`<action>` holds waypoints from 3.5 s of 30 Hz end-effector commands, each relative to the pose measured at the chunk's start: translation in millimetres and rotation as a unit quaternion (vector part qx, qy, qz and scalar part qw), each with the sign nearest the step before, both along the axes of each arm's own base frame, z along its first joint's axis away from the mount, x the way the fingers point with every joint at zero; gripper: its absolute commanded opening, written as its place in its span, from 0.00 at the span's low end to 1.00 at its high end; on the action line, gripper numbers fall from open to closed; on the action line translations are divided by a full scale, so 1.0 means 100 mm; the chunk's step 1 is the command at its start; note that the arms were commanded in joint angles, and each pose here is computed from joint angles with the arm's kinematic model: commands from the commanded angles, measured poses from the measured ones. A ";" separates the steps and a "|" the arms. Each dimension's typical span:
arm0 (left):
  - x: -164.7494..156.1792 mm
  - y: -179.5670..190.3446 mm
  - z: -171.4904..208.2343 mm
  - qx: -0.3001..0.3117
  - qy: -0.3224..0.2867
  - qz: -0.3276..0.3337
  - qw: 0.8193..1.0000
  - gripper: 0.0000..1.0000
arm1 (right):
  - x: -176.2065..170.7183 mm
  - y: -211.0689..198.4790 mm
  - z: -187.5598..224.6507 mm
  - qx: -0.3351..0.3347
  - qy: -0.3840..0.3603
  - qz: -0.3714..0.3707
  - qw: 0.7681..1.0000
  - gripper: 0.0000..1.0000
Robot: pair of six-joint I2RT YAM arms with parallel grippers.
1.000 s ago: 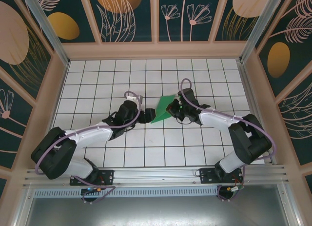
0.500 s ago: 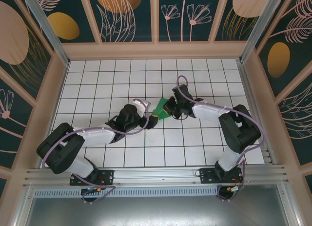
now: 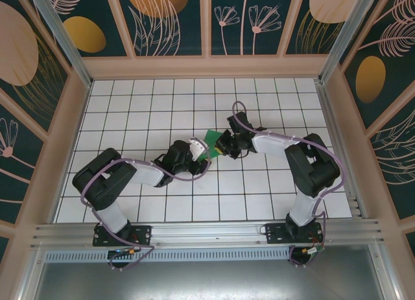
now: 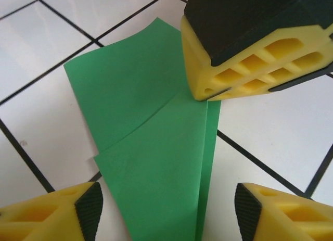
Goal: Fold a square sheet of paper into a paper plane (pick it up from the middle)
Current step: Fourth fold the wing at the center of the table.
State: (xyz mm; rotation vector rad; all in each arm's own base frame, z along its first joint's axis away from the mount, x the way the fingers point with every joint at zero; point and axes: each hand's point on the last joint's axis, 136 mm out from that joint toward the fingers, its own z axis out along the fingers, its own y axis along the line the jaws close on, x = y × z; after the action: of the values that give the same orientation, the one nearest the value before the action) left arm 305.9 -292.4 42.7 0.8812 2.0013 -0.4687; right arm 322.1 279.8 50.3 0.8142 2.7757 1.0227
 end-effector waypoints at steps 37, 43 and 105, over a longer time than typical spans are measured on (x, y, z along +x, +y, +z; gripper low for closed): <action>-0.13 -0.29 -0.03 -0.075 0.039 -0.046 0.995 0.17 | 0.22 -0.21 0.47 0.002 -0.093 0.031 0.995 0.61; -0.15 -0.33 0.01 -0.128 0.108 -0.007 0.986 0.14 | 0.21 -0.32 0.55 0.006 -0.167 0.053 0.985 0.62; -0.23 -0.38 -0.12 -0.306 0.351 0.130 0.875 0.19 | -0.03 -0.24 -0.37 0.017 -0.128 0.122 0.984 0.44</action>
State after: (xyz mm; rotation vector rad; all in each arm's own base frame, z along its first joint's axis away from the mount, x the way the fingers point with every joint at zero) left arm 280.3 -328.6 32.5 0.0099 2.3247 -1.3002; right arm 321.1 262.8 32.7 0.2950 2.6266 1.2060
